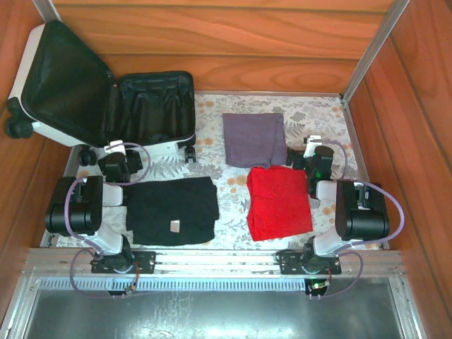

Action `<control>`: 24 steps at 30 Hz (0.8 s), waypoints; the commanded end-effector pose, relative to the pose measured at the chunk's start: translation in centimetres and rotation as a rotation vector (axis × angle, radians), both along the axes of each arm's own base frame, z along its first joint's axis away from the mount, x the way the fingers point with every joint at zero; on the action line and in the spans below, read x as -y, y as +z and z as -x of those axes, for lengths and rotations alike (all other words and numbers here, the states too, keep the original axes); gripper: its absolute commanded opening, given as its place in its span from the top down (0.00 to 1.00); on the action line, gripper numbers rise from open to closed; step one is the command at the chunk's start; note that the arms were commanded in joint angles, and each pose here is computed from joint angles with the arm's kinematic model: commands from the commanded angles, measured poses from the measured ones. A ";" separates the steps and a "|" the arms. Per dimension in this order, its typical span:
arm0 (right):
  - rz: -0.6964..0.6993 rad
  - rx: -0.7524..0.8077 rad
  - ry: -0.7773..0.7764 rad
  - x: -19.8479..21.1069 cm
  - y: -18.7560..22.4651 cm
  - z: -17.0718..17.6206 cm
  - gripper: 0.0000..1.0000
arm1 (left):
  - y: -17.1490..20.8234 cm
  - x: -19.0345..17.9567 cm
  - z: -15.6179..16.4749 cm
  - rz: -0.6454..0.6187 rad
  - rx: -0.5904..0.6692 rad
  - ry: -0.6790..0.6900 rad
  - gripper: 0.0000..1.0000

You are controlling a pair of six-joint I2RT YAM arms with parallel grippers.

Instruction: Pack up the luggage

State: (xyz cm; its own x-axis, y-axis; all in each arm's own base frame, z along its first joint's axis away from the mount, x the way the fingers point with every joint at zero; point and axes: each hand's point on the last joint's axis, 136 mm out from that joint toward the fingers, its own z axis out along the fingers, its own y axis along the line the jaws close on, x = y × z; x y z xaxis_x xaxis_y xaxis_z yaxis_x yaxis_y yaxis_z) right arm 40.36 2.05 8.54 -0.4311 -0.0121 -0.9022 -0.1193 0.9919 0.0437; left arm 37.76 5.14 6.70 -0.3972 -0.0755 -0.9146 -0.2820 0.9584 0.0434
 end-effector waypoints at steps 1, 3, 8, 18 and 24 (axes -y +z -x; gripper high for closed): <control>0.000 0.016 0.027 -0.7 0.6 -0.1 0.01 | 2.1 0.4 -1.2 0.008 0.077 -0.014 0.00; -0.001 0.017 0.027 -0.7 0.6 -0.1 0.01 | 2.0 0.4 -1.3 0.003 0.073 -0.017 0.00; -0.003 0.017 0.025 -0.7 0.6 -0.1 0.01 | 2.0 0.5 -1.3 0.002 0.074 -0.018 0.00; -0.005 0.015 0.019 -0.6 0.6 -0.1 0.01 | 2.0 0.4 -1.3 0.002 0.075 -0.015 0.00; -0.004 0.018 0.020 -0.6 0.7 -0.1 0.03 | 2.3 0.7 -1.3 -0.017 0.078 -0.014 0.00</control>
